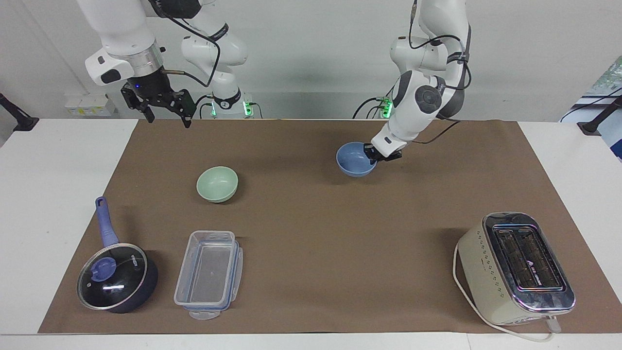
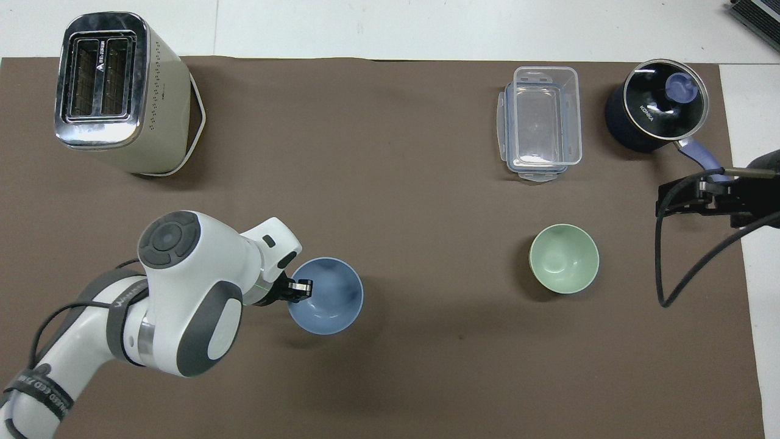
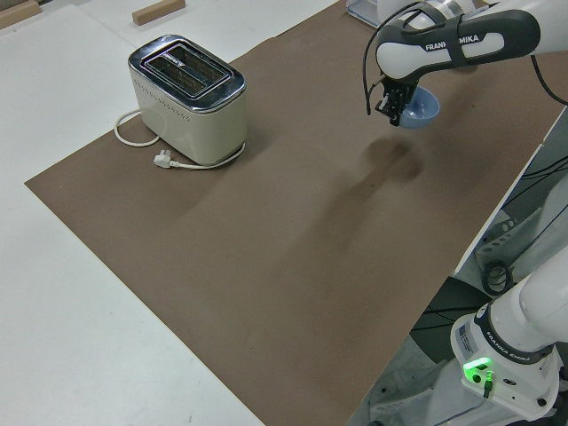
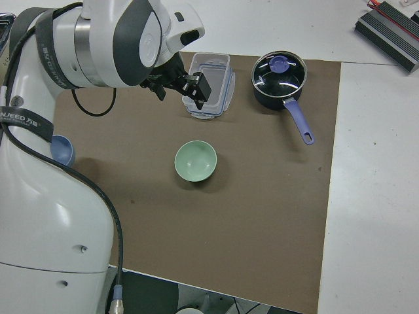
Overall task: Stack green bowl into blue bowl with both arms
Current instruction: 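Slide the blue bowl with the left gripper toward the table center, then release the blue bowl with the left gripper while the right gripper reaches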
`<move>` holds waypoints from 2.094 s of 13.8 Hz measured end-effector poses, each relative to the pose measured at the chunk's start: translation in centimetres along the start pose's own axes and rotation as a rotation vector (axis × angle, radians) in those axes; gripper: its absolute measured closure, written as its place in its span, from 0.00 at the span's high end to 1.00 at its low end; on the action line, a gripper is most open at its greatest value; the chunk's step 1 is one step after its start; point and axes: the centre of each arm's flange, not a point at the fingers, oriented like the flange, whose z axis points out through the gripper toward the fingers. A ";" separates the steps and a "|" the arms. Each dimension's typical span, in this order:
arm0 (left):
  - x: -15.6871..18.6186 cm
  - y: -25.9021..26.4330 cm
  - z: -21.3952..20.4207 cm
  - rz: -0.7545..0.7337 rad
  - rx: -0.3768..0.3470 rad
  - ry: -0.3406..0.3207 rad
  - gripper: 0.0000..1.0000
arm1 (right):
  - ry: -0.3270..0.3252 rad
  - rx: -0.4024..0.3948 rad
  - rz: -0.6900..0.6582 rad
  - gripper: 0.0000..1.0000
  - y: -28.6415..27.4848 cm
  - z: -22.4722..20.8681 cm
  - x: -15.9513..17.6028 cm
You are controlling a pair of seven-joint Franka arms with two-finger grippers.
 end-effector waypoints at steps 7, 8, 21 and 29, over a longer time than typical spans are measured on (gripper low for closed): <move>-1.3 1.3 4.1 -0.022 -0.043 0.034 0.06 | -0.001 0.000 0.000 1.00 0.0 0.0 0.0; -1.2 1.1 4.3 -0.025 -0.042 0.033 0.06 | -0.001 0.000 0.000 1.00 0.0 0.0 0.0; 3.5 -3.2 -3.0 -0.130 -0.103 0.112 1.00 | -0.003 0.000 -0.001 1.00 0.3 0.1 0.1; 6.3 -9.9 -16.4 -0.137 0.045 0.182 1.00 | 0.016 0.001 -0.038 1.00 2.0 4.4 0.9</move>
